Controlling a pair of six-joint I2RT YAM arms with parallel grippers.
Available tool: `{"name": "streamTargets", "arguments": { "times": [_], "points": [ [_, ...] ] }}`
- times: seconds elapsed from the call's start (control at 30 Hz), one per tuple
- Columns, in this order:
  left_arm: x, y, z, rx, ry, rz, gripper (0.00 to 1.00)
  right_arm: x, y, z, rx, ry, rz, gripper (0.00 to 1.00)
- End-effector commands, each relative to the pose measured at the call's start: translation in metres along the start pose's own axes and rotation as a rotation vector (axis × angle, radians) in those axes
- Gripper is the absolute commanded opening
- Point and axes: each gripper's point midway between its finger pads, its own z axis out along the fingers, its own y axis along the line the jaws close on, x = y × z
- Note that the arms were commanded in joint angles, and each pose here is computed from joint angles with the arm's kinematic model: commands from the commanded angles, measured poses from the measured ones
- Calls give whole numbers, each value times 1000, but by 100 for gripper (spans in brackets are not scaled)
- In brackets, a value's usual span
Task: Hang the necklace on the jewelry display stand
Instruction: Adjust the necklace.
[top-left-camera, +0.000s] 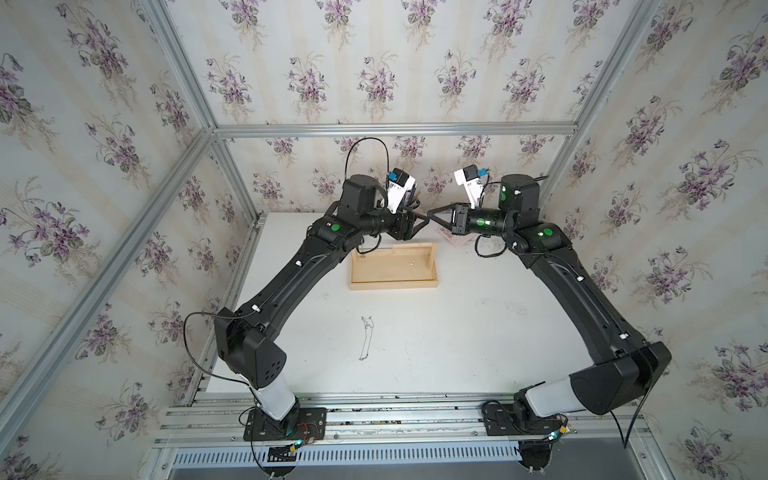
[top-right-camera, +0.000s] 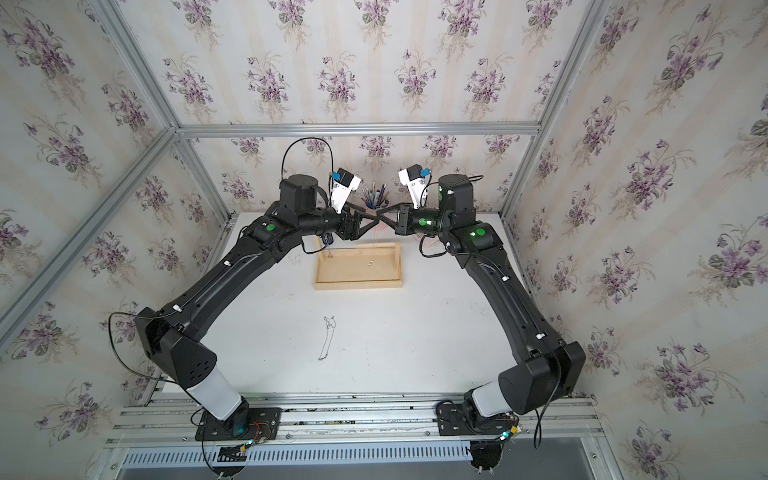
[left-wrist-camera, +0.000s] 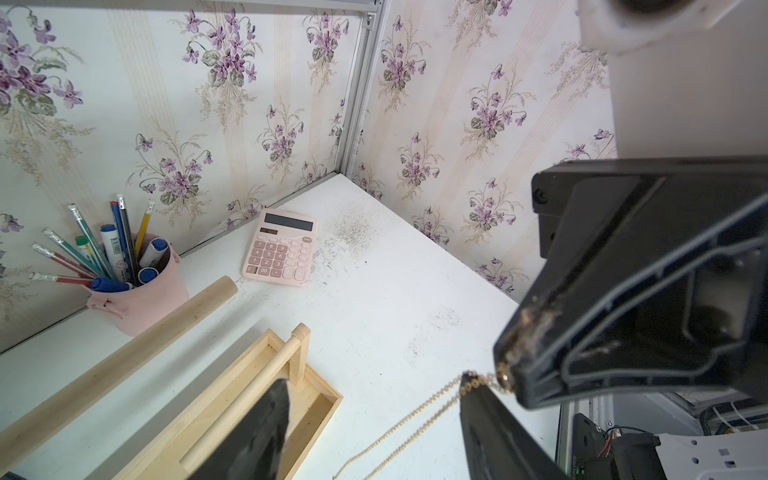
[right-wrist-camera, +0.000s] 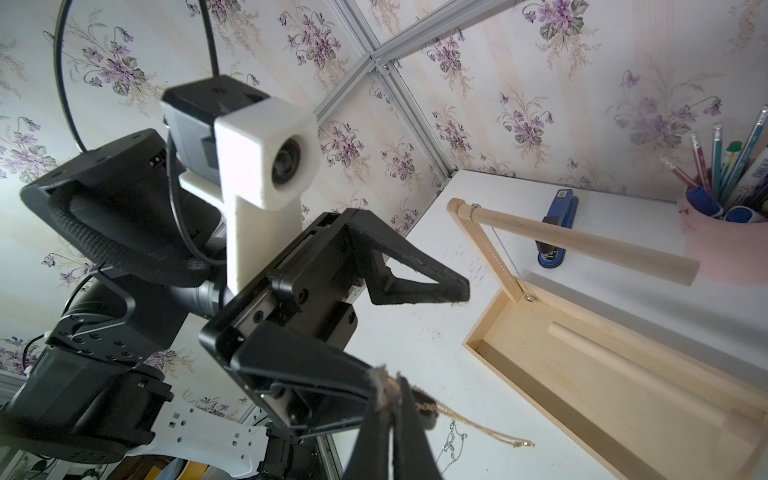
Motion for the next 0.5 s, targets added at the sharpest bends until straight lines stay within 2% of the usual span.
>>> {"name": "streamTargets", "arguments": {
  "times": [0.0,0.47],
  "points": [
    [-8,0,-1,-3,-22,21,67,-3,5,-1,-18,-15,-15,6],
    [-7,3,6,1,-12,17,67,-3,8,-2,-32,-15,-13,6]
  ]
}}
